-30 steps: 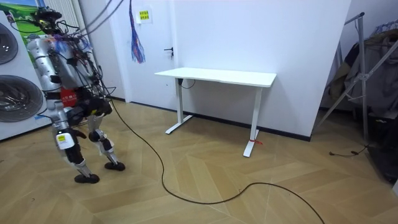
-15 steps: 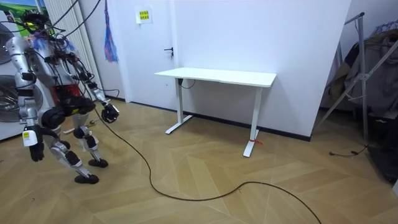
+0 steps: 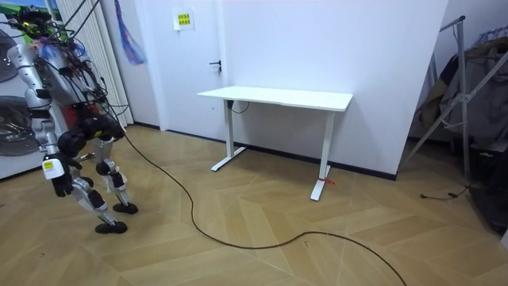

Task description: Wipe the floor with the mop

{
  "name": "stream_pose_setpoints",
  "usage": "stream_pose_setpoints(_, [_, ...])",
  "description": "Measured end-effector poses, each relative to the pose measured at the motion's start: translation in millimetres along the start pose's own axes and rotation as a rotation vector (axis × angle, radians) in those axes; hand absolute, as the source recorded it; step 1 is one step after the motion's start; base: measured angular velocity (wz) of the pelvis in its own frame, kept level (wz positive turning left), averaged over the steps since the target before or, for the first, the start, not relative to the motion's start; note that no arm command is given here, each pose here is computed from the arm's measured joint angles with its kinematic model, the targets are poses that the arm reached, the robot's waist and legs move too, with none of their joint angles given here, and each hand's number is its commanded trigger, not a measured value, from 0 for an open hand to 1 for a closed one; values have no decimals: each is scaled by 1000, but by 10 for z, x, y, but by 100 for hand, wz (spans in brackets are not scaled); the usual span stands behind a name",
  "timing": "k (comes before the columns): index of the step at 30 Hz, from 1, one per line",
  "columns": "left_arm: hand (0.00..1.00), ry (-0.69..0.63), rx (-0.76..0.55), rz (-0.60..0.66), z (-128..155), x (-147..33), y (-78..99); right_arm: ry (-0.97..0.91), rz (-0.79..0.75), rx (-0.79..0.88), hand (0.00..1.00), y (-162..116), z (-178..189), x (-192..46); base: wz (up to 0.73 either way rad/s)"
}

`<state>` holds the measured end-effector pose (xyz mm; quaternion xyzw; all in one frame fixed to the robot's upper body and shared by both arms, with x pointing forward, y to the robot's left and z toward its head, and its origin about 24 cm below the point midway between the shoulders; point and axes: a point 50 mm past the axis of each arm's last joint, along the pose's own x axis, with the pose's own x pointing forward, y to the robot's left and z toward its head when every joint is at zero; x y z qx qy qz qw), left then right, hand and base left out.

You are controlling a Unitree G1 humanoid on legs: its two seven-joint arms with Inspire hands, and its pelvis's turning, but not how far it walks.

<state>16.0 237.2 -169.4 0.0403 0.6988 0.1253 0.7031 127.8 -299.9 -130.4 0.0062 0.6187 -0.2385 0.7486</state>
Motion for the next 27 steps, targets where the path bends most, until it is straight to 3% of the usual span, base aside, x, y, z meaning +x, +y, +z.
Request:
stream_pose_setpoints(3, [0,-2,-26,-4,6,1,17,58,-6,-15,100,-30,-305,47,-11])
stream_pose_setpoints(9, [0,-2,-60,21,-59,5,88,274,-47,-151,100,-172,-1263,41,-16])
stream_pose_setpoints(12, [0,10,-65,33,-106,4,118,335,-33,-188,100,-150,-1522,3,-48])
stream_pose_setpoints(18, [0,45,75,62,-161,-1,155,376,-13,-260,100,-136,-1632,-21,-12])
stream_pose_setpoints(27, [0,68,142,79,-153,-11,140,387,36,-251,100,-28,-1635,-24,2])
